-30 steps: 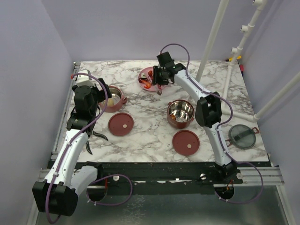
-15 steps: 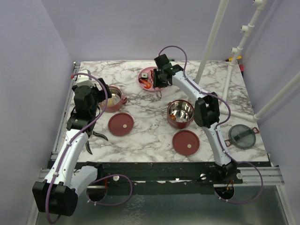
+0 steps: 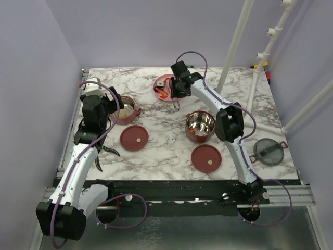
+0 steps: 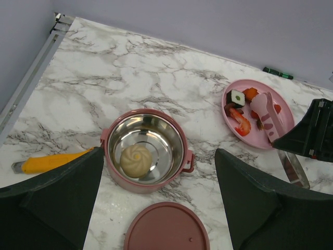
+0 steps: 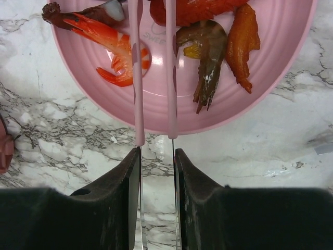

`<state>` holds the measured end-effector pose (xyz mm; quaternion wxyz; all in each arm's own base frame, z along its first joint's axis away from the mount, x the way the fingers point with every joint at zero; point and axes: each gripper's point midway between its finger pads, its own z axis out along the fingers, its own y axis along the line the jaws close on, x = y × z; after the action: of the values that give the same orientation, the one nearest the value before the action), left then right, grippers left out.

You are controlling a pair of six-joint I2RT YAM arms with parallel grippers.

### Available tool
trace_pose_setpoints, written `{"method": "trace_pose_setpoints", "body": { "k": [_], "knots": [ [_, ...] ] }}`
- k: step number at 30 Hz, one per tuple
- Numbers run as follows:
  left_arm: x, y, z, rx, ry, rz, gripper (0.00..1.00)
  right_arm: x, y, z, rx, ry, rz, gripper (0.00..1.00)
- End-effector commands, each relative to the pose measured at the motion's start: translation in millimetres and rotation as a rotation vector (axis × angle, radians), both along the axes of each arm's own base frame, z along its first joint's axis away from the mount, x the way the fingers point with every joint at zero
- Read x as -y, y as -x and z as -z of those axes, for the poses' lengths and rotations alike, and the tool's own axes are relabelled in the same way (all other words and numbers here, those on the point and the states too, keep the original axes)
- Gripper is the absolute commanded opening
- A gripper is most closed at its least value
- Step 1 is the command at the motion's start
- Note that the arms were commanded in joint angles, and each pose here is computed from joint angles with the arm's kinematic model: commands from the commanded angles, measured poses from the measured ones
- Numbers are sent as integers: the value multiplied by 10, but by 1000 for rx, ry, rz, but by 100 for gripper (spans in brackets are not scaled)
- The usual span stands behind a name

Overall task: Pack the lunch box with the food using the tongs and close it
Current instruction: Pick up the fake food from the plate, then place the fake food in the packing box.

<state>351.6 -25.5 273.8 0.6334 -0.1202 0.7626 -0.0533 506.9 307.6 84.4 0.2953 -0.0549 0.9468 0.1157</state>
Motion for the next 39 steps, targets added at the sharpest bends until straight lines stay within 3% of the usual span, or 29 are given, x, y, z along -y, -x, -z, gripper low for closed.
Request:
{"method": "trace_pose_setpoints", "body": {
  "k": [1, 6, 13, 39],
  "knots": [
    [-8, 20, -92, 34, -8, -3, 89, -55, 1, -204, 27, -43, -22, 13],
    [-14, 19, -84, 32, -11, -6, 88, -116, -21, -636, 128, -115, -46, 1],
    [-21, 15, -81, 31, -12, -9, 89, -75, 46, -1094, 214, -146, -64, 1],
    [-26, 7, -56, 24, -15, -12, 88, 429, 1135, -1430, 226, -128, -140, 1]
  ]
}}
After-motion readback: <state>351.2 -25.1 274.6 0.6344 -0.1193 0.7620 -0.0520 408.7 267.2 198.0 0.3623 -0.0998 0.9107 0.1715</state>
